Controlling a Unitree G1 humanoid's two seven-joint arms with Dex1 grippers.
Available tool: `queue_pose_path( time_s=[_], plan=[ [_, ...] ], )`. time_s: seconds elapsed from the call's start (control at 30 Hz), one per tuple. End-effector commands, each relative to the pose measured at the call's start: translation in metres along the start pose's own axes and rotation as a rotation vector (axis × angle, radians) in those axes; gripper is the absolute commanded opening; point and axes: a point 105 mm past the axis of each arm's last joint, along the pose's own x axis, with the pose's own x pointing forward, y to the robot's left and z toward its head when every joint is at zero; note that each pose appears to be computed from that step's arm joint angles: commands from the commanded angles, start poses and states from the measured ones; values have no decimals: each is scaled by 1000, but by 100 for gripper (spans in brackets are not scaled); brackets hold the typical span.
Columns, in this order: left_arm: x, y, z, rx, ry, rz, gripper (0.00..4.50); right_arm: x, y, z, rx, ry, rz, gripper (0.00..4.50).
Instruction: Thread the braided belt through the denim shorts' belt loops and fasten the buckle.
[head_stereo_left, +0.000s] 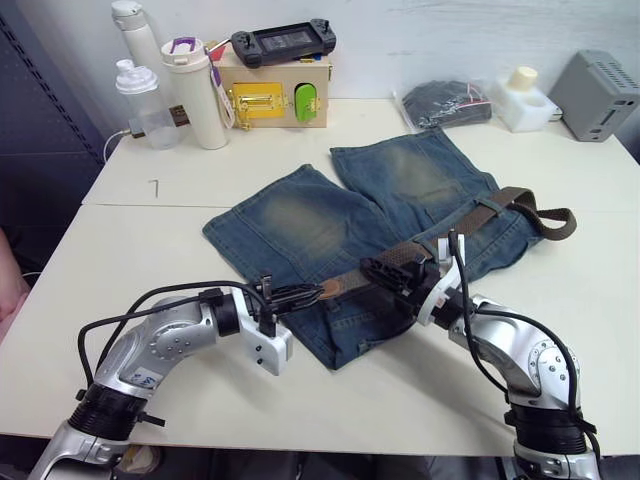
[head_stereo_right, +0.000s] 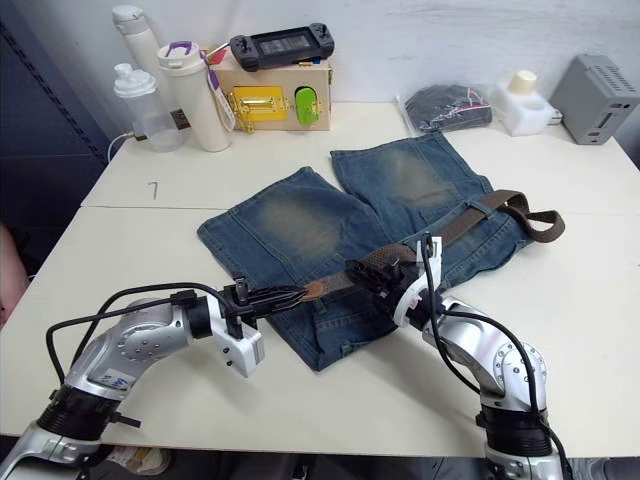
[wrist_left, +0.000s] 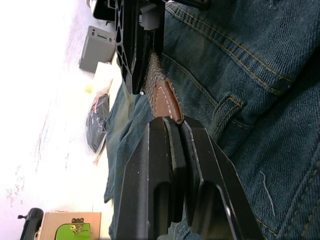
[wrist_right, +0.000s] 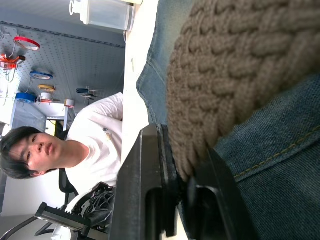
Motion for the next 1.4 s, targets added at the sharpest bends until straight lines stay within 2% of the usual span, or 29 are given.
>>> queue_pose_path(
  time_s=[0.03,0.17,0.23,0.33,0.4,0.53,0.8,1.03,1.27,1.4],
  plan=[
    [-7,14,4,-68,-21,63,132,-5,10,15,-20,-53,22,0],
    [-15,2,-2,-234,24,24,314,-6,12,26,-53,-103,28,0],
    [-25,-3,-1,-385,30,35,400,-3,7,24,-104,-94,7,0],
    [-42,-15,-2,-594,67,9,400,0,-2,20,-158,-83,-30,0],
    [-51,-19,-3,-661,98,0,400,1,-5,19,-189,-84,-38,0],
    [-58,-18,-3,-698,124,12,400,3,-7,14,-221,-71,-36,0],
    [-57,-21,-3,-705,138,17,400,20,-5,-15,-315,54,-9,0],
    [-51,-32,-5,-591,153,-41,400,36,-4,-37,-458,162,-18,0],
    [-47,-39,-17,-359,188,-80,400,49,-1,-51,-478,207,-1,0],
    [-42,-35,-19,-287,174,-59,400,50,2,-54,-484,216,16,0]
  ],
)
